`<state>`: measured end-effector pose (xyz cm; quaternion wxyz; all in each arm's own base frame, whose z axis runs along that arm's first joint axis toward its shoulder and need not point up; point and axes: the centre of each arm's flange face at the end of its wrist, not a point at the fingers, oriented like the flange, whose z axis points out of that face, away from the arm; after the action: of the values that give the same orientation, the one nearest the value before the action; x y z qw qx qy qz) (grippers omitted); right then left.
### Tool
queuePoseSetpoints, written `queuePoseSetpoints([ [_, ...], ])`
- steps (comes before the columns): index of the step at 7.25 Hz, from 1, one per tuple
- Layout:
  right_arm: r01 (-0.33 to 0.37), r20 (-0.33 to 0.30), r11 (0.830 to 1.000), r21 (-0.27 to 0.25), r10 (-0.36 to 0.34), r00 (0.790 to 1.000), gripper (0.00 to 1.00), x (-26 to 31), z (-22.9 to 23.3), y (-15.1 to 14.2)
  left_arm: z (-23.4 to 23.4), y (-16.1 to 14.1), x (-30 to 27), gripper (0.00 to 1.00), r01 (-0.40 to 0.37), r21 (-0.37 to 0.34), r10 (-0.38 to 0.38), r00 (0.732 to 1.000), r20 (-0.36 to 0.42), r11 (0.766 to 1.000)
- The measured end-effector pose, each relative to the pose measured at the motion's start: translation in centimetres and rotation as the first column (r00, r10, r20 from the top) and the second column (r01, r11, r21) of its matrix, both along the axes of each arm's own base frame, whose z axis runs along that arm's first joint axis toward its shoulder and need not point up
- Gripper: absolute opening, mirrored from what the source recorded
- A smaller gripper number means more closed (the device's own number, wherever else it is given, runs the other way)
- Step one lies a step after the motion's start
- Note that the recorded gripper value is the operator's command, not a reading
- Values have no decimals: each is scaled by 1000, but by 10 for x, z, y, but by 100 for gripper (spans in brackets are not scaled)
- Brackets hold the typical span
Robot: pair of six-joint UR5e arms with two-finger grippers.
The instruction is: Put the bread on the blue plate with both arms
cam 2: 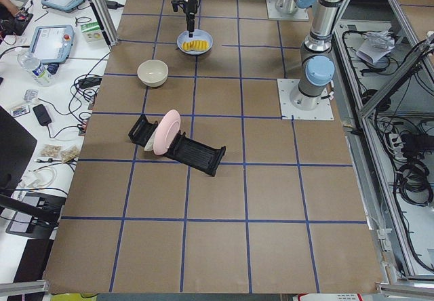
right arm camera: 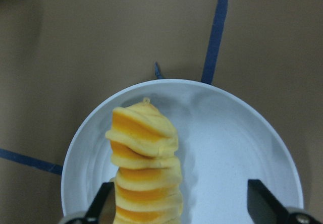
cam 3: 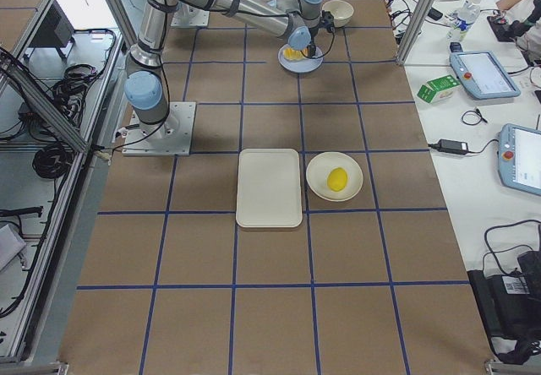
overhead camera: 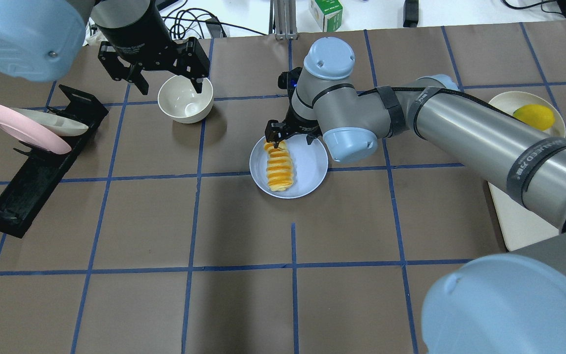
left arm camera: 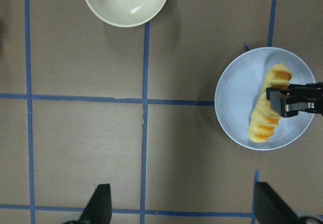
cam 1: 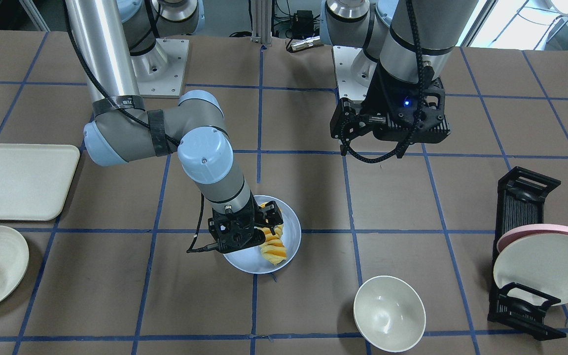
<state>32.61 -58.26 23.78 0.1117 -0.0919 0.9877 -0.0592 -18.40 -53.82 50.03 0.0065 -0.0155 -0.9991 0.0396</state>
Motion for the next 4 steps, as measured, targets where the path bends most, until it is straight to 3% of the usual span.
queuePoseSetpoints([
  [2, 28, -18, 1000, 7, -28, 999, 100, -35, 50, -16, 0, -1, 6, 100, -3, 1, 3, 1000, -1, 1000],
  [4, 44, -96, 997, 58, -38, 995, 100, -118, 137, -33, 1, 0, 7, 100, -10, 0, 10, 1000, -1, 1000],
])
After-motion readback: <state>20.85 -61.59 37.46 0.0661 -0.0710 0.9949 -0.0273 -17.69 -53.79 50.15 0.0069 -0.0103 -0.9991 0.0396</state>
